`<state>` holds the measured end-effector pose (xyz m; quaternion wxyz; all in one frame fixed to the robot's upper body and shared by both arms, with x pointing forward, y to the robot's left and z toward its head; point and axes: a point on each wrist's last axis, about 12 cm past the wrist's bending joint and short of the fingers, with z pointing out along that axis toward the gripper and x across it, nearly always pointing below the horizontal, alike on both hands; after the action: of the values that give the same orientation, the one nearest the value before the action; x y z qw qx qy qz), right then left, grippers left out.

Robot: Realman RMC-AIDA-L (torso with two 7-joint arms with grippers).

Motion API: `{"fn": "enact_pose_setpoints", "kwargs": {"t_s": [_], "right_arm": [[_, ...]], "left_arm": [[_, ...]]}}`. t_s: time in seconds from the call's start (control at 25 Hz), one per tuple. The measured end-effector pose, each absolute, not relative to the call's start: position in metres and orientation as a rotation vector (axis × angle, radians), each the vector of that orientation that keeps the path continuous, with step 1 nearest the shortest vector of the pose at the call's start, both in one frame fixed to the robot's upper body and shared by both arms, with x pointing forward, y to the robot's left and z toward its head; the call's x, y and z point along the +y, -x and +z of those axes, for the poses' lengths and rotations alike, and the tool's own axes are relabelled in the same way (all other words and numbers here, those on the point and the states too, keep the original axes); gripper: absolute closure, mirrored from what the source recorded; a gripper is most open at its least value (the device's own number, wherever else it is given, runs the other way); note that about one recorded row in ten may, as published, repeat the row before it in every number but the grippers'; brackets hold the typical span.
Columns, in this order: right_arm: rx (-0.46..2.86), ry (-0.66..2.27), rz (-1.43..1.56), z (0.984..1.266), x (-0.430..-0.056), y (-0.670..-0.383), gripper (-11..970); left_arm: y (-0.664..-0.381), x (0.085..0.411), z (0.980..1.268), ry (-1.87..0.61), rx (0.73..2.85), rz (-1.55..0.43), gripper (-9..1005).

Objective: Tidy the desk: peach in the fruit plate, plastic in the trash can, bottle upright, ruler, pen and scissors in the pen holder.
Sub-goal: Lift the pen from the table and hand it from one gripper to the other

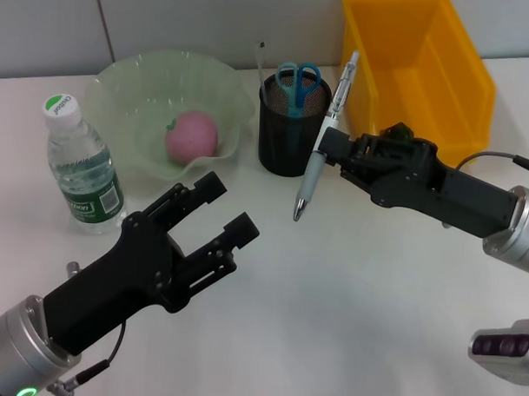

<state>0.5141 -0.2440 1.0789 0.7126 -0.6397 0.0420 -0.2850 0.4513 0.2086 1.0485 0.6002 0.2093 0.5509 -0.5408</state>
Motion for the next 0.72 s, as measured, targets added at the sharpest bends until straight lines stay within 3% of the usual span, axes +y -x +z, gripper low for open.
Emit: {"fn": "enact_pose_setpoints", "kwargs": {"t_s": [0.4, 0.72], "right_arm": [[0.055, 1.410, -0.639, 1.0766, -0.2446, -0.5075, 840], [0.330, 1.329, -0.408, 1.0733, -0.2471, -0.5070, 839]], "left_arm": [[-0.4525, 0.2059, 1.0502, -0.491, 1.267, -1.261, 249], [-0.4520, 0.2010, 1.0518, -0.519, 1.233, -1.231, 248]]}}
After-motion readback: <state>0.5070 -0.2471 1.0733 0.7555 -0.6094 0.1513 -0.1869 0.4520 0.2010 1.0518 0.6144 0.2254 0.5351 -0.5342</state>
